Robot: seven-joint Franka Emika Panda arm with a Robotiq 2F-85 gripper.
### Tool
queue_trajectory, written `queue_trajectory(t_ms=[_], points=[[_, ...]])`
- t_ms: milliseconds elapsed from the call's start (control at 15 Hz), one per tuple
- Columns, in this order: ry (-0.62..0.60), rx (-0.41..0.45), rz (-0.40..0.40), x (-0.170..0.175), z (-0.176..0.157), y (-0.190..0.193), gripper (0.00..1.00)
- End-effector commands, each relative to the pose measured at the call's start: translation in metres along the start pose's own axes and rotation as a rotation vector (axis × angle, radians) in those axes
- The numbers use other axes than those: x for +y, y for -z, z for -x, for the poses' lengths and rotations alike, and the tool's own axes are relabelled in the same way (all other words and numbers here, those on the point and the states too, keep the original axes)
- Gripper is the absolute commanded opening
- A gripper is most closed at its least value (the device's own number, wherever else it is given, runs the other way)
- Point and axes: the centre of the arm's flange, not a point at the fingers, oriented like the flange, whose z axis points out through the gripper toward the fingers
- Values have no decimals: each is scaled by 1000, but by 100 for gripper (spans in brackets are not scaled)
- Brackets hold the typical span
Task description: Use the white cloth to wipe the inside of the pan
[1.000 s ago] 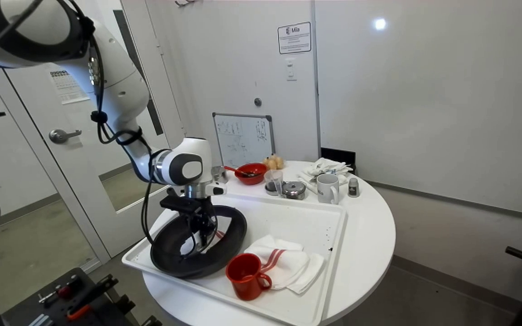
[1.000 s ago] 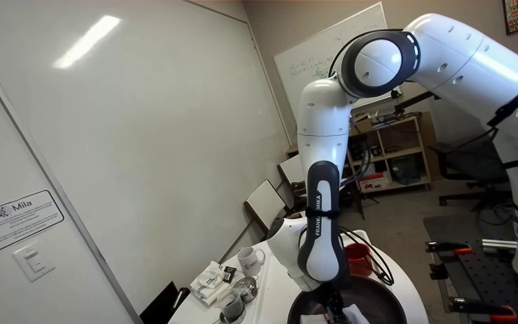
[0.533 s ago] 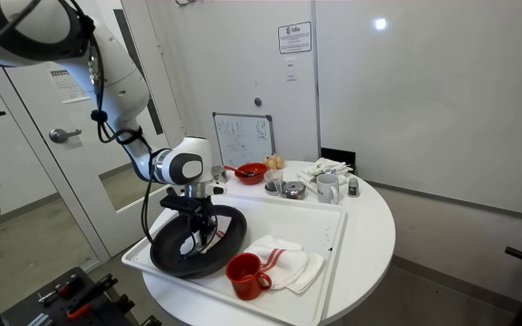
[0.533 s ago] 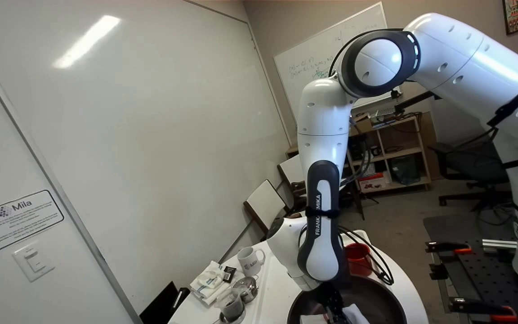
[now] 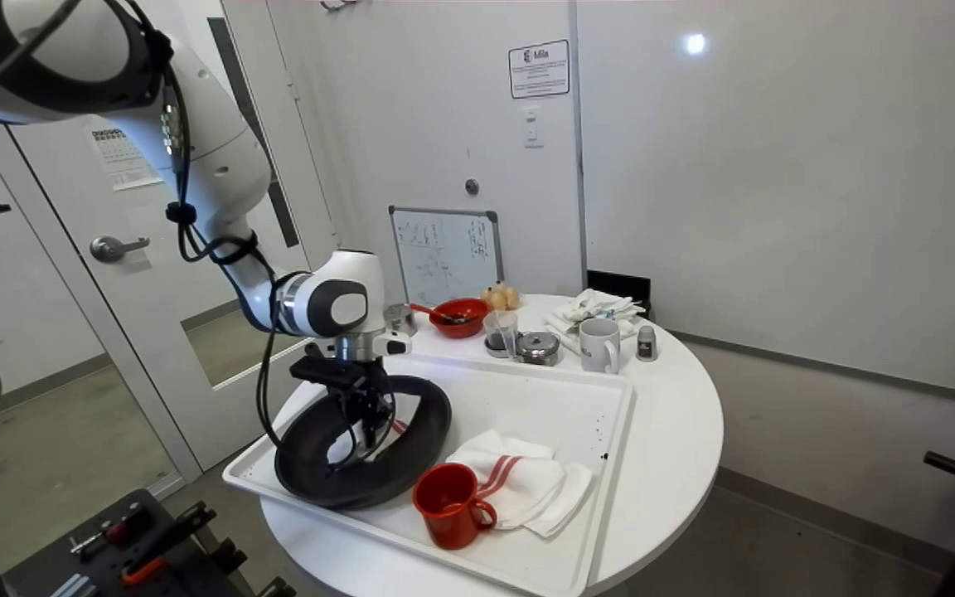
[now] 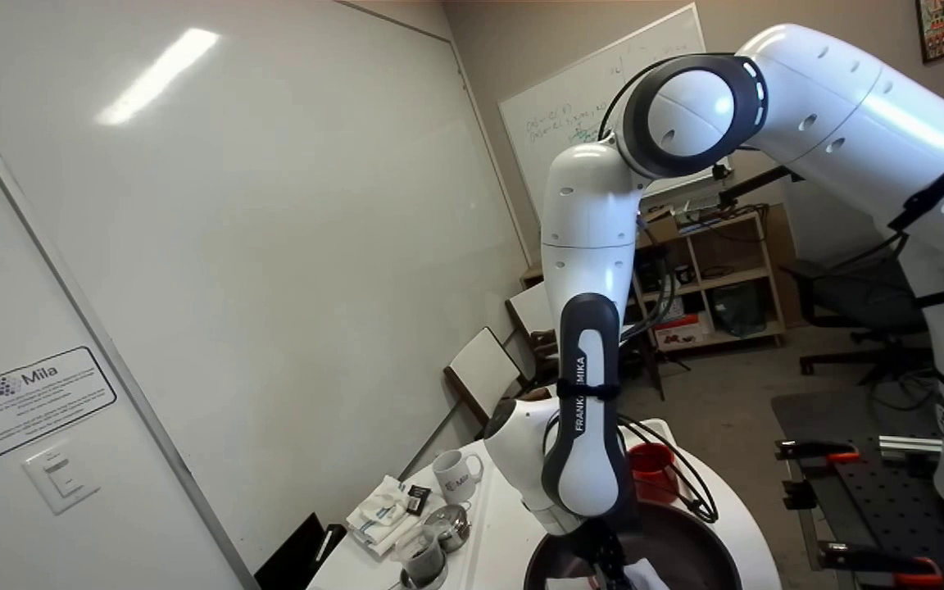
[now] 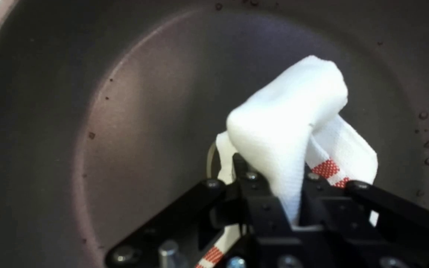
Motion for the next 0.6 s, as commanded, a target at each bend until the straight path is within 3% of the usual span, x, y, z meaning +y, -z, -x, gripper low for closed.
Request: queue_trajectory(t_ms=[0, 267, 533], points=[[70, 15, 15, -42, -10, -3, 9], [154, 21, 28, -88, -14, -3, 9], [175, 24, 26, -95, -17, -6, 9]])
